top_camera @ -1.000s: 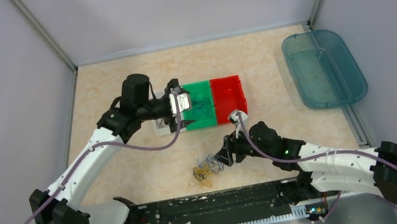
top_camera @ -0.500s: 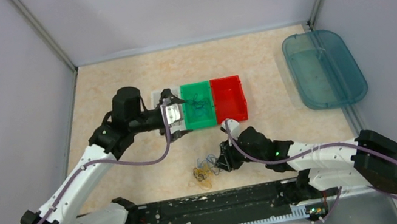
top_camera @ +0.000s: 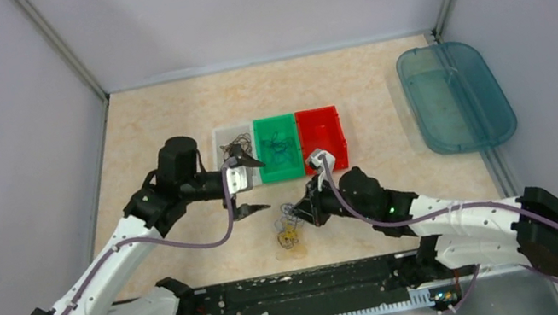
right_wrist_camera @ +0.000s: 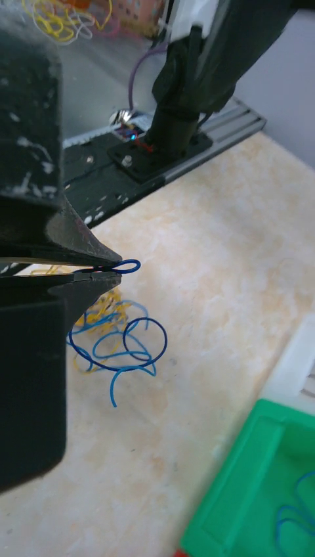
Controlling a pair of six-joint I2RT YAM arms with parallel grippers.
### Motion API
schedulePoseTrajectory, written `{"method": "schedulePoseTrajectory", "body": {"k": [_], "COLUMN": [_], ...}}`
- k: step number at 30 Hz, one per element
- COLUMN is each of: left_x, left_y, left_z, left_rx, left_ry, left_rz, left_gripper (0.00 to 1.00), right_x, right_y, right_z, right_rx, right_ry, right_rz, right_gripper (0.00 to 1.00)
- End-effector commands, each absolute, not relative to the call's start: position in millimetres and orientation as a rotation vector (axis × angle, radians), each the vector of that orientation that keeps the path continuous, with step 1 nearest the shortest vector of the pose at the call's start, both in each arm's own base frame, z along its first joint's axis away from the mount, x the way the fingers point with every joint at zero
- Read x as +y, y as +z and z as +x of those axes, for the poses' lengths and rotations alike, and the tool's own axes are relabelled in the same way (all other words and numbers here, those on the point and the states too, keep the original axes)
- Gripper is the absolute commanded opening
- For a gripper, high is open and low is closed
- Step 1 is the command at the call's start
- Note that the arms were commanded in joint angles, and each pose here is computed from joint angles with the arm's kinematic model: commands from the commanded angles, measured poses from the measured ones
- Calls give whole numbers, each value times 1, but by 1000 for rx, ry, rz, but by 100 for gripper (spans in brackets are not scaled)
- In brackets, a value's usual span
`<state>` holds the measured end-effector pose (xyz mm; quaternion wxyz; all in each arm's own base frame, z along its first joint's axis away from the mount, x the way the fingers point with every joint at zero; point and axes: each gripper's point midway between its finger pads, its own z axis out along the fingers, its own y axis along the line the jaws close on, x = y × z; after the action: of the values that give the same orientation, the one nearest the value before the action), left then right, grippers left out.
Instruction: Untangle the cables
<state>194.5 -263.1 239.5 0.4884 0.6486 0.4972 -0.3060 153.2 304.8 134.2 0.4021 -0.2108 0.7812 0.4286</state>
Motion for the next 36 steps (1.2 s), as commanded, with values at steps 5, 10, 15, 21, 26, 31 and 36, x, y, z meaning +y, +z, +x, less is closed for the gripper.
{"method": "schedulePoseTrajectory", "body": {"k": [5,10,15,21,26,31,36], "left_x": [-265,-269,-271,-273,-275,-280,-281], "left_y": [223,224,222,220,219,222,219], "left_z": [145,138,133,126,122,123,134], "left_rx": [1149,1141,1137,1154,1173,1183,1211], "left_ry": [-961,-1006,-1029,-1079,-1124,-1136,-1065], "left_rz": [1625,1618,1628,1630,1627,1608,1596], "left_gripper": [99,91,78,59,44,41,19], "right_x": [325,330,331,331,332,334,334], "right_y": [258,277,280,283,284,283,284], "right_z": [142,136,137,138,137,137,135], "right_rx": [1579,1521,1507,1491,1489,1491,1480], "right_ry": [1328,1373,1375,1381,1388,1395,1410], "right_rz": [-561,-599,-592,-583,-584,-585,-586], "right_gripper": [7,11,12,12,12,12,12]}}
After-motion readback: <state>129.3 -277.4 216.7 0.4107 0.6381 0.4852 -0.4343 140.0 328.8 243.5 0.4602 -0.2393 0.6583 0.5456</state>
